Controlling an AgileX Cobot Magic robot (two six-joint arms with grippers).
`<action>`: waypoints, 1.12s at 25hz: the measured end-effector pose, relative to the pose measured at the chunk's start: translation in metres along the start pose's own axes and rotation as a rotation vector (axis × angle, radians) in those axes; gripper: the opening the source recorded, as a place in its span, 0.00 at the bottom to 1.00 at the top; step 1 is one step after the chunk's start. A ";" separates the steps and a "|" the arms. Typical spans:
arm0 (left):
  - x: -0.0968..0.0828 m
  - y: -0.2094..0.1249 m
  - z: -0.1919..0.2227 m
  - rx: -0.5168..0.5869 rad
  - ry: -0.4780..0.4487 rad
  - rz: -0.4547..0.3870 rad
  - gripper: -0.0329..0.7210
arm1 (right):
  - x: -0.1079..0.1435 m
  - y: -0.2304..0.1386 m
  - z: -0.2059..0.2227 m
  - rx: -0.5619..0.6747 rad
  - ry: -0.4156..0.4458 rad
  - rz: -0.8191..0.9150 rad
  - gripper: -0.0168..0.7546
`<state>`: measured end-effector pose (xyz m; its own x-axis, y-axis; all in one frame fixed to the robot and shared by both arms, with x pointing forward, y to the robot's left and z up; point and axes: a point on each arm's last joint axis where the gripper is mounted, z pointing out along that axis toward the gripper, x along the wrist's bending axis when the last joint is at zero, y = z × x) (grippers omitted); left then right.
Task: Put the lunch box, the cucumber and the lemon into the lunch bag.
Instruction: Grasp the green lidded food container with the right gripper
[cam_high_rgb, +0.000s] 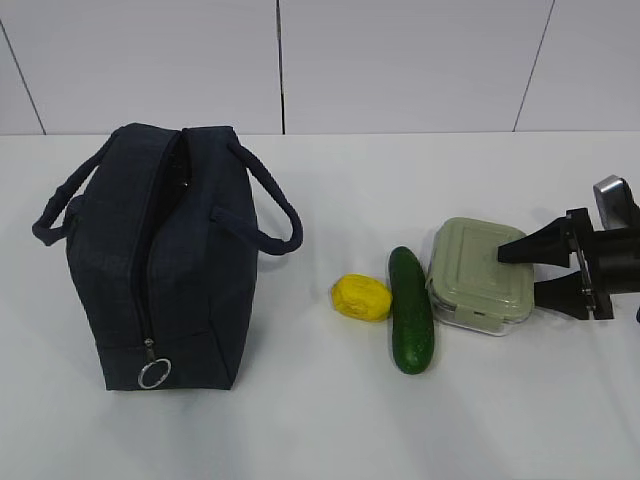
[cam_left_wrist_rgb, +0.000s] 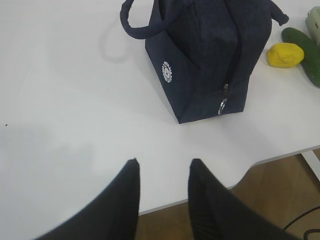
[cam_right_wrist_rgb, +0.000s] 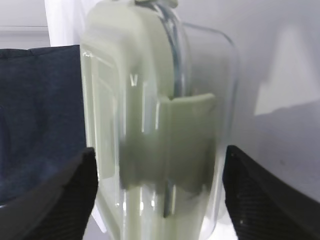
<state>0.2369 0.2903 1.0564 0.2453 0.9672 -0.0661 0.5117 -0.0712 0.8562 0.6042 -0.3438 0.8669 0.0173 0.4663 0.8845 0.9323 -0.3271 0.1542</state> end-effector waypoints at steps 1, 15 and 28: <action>0.000 0.000 0.000 0.000 0.002 0.001 0.36 | 0.000 0.000 0.000 -0.005 0.003 0.002 0.77; 0.000 0.000 0.000 0.000 0.002 0.000 0.36 | -0.001 -0.002 0.000 0.017 -0.008 -0.019 0.67; 0.000 0.000 0.000 0.000 0.002 0.000 0.36 | 0.000 -0.001 0.000 0.006 -0.003 -0.029 0.67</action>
<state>0.2369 0.2904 1.0564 0.2441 0.9676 -0.0652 0.5117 -0.0713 0.8562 0.6037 -0.3437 0.8666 -0.0091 0.4780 0.8783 0.9345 -0.3084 0.1775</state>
